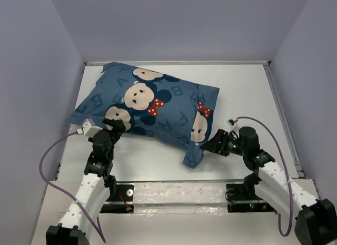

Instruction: Put the pillow into the pillowcase

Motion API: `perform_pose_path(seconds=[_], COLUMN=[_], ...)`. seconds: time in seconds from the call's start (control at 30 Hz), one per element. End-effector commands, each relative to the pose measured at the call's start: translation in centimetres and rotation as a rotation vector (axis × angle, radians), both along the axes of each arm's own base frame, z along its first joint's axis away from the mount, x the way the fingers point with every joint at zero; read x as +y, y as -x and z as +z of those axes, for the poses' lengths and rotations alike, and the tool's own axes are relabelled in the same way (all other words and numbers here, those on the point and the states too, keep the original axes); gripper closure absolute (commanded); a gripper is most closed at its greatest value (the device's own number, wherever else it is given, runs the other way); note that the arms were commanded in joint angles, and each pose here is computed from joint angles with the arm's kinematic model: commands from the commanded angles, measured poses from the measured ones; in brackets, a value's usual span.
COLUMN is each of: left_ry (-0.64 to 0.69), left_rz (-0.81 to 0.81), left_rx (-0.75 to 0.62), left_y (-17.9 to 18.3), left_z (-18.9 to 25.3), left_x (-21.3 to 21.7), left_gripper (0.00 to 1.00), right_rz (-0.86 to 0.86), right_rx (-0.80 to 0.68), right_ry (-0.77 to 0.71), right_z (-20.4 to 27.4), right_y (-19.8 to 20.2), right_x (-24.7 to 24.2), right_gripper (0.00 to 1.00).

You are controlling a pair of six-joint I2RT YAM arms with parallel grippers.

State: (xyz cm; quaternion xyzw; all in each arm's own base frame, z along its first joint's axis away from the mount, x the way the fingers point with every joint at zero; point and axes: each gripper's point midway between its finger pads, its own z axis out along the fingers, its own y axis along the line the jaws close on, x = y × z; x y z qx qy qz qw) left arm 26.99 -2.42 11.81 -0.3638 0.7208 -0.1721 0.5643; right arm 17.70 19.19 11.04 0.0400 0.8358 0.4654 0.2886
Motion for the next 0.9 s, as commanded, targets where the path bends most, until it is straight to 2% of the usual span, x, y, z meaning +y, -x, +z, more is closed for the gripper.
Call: perform_pose_path(seconds=[0.0,0.23,0.27,0.3,0.43,0.47,0.5,0.57,0.6,0.67,0.7,0.73,0.77,0.8,0.87], left_ry=[0.047,0.077,0.076,0.073,0.074,0.075,0.075,0.073,0.069,0.056,0.055,0.053,0.05,0.047,0.043], left_rz=[-0.061,-0.135,-0.129,-0.124,-0.104,-0.102,-0.1,-0.08,-0.071,-0.063,-0.054,-0.045,-0.045,-0.049,-0.071], left_rx=[-0.215,-0.349,-0.359,-0.35,-0.415,-0.396,-0.423,-0.436,-0.444,-0.433,-0.433,-0.456,-0.454,-0.451,-0.462], left_y=[-1.9,-3.2,-3.3,-3.5,-4.1,-4.4,-4.6,-4.9,-5.1,-5.5,-5.6,-5.7,-5.8,-5.9,-6.0], left_z=[3.4,4.7,4.8,4.3,5.3,4.6,5.2,5.4,5.4,4.9,4.8,5.3,5.2,5.3,6.1], left_x=[0.1,-1.0,-0.9,-0.9,-0.5,-0.5,-0.5,-0.1,0.0,0.2,0.4,0.5,0.5,0.5,0.1], left_gripper=[0.01,0.01,0.01,0.01,0.03,0.06,0.14,0.2,0.28,0.39,0.48,0.73,0.83,1.0,1.0], right_rz=[0.038,0.078,0.077,0.081,0.086,0.088,0.095,0.095,0.095,0.097,0.096,0.085,0.081,0.076,0.078], right_rx=[-0.083,-0.102,-0.108,-0.122,-0.148,-0.152,-0.154,-0.157,-0.164,-0.175,-0.188,-0.204,-0.227,-0.244,-0.22], right_ry=[-0.085,-0.108,-0.107,-0.103,-0.113,-0.111,-0.111,-0.106,-0.106,-0.1,-0.1,-0.099,-0.107,-0.106,-0.083], right_z=[2.0,1.9,1.9,1.9,2.1,2.1,2.1,2.0,2.2,2.3,2.6,2.9,3.6,4.1,4.0], right_y=[-0.9,-2.5,-2.7,-3.0,-4.5,-4.8,-4.9,-5.4,-5.7,-6.0,-6.2,-6.4,-6.5,-6.6,-6.4], right_x=[1.2,2.3,2.4,2.5,3.1,3.2,3.3,3.4,3.5,3.6,3.6,3.5,3.5,3.5,3.3], right_gripper=[0.18,0.27,0.3,0.37,0.43,0.51,0.56,0.65,0.81,0.9,0.99,1.0,1.0,1.0,1.0])
